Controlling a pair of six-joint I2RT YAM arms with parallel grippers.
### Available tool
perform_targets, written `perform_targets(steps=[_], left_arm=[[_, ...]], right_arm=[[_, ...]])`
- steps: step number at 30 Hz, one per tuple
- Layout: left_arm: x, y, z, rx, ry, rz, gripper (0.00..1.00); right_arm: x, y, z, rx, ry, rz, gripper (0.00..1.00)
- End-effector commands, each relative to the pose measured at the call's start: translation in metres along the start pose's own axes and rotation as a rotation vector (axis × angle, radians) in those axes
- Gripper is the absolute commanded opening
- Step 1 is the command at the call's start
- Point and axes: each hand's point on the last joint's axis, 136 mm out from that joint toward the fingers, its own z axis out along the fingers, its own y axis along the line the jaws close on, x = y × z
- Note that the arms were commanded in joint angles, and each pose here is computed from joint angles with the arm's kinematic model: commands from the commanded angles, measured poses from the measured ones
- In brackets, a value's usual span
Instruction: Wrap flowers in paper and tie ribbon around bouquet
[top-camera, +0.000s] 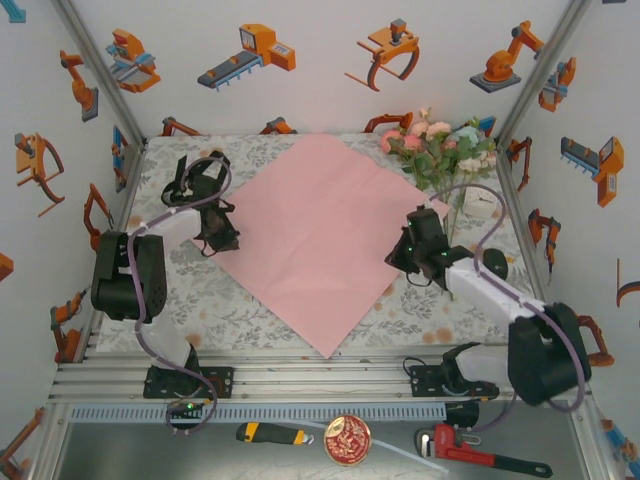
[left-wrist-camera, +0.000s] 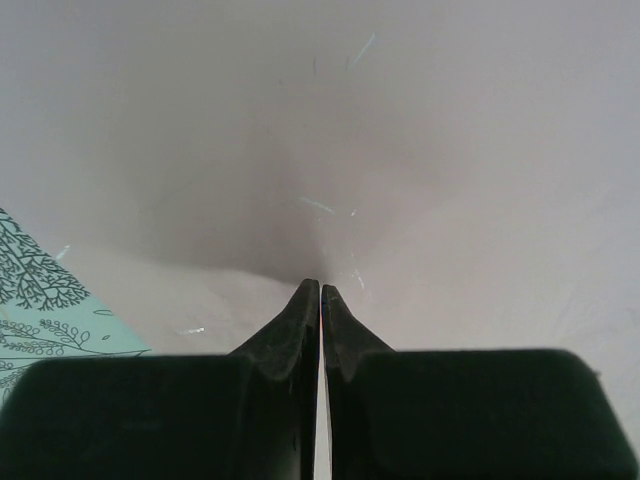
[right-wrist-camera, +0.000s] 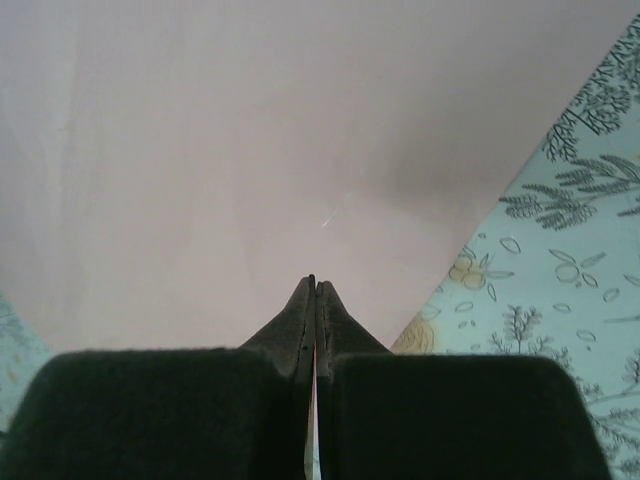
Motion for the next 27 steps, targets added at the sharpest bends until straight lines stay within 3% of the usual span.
perform_targets(steps=[1,8,17,24,27], left_arm=[[0.011,0.002,0.008,-0.009,0.033,-0.010,0.12],[0.012,0.017,0.011,-0.080,0.038,0.002,0.12],[-0.007,0.026,0.012,-0.119,-0.003,0.021,0.15],[-0.023,0.024,0.009,-0.108,-0.018,0.036,0.17],[-0.018,0.015,0.001,-0.042,-0.010,0.014,0.19]], right_arm=[[-0.018,0.007,0.021,-0.002,-0.016,-0.025,0.00],[0.006,-0.010,0.055,0.028,0.064,0.026,0.00],[0.049,-0.017,0.039,-0.024,0.127,0.077,0.00],[0.043,-0.003,0.027,-0.056,0.122,0.074,0.00],[0.020,0.001,0.013,-0.024,0.057,0.023,0.00]])
